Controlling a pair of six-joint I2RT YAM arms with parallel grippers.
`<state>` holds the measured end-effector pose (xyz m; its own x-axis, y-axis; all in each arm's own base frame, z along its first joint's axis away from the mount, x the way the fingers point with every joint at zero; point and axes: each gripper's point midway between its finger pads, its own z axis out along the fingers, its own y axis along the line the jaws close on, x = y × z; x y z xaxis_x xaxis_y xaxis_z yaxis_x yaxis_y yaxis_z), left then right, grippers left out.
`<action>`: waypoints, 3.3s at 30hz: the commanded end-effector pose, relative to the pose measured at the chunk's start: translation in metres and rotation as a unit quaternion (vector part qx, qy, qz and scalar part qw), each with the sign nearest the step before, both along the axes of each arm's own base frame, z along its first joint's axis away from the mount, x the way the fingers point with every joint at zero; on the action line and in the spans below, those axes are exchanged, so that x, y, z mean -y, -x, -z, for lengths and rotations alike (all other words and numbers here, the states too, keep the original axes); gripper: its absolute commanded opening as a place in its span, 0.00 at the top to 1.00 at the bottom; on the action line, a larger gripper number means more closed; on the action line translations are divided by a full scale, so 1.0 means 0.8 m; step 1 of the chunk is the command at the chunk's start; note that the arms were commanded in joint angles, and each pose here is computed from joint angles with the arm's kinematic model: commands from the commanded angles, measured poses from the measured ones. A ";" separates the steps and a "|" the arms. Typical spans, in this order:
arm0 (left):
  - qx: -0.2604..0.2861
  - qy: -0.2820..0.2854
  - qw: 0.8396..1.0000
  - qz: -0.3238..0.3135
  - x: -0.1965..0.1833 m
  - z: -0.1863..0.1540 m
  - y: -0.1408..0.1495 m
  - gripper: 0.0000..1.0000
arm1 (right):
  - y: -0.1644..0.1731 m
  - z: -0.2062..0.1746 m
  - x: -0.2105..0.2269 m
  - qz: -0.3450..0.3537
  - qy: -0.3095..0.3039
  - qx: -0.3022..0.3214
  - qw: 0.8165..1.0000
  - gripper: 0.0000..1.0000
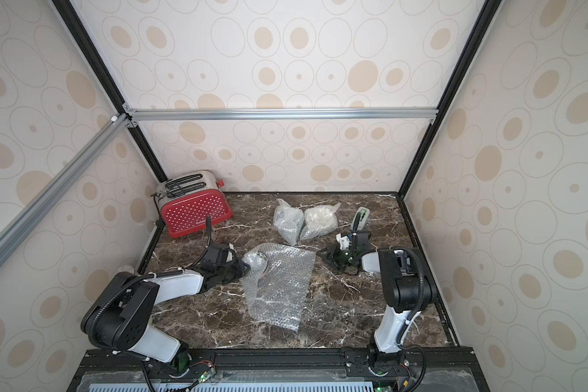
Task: Wrap bowls in bubble wrap
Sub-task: Wrap the bowl in bubble wrap.
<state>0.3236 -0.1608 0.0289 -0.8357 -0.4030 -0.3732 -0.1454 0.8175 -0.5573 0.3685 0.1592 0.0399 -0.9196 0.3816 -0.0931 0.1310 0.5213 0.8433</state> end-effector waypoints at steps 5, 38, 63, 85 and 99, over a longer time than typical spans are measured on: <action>0.000 -0.008 1.000 -0.003 0.000 -0.007 -0.005 0.70 | -0.002 0.009 -0.039 -0.035 -0.027 -0.008 0.999 0.55; 0.016 -0.069 0.997 -0.010 0.016 -0.029 -0.006 0.71 | 0.062 -0.103 -0.303 -0.210 -0.165 0.013 0.964 0.93; 0.028 -0.026 0.999 -0.020 0.028 -0.035 -0.003 0.71 | 0.089 0.019 -0.308 -0.260 0.111 -0.040 0.958 0.93; 0.068 0.011 0.997 -0.041 0.012 -0.105 0.020 0.38 | 0.092 0.050 -0.309 -0.274 0.174 -0.044 0.945 0.94; -0.001 0.046 0.999 0.006 0.041 -0.055 0.039 0.45 | 0.090 0.036 -0.322 -0.272 0.128 -0.042 0.953 0.92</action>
<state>0.3255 -0.1852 0.1087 -0.7361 -0.5133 -0.4412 -0.1122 0.7354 -0.6683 0.3138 0.4235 0.0409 -0.9770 -0.1785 -0.1164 -0.2078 0.6765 0.7065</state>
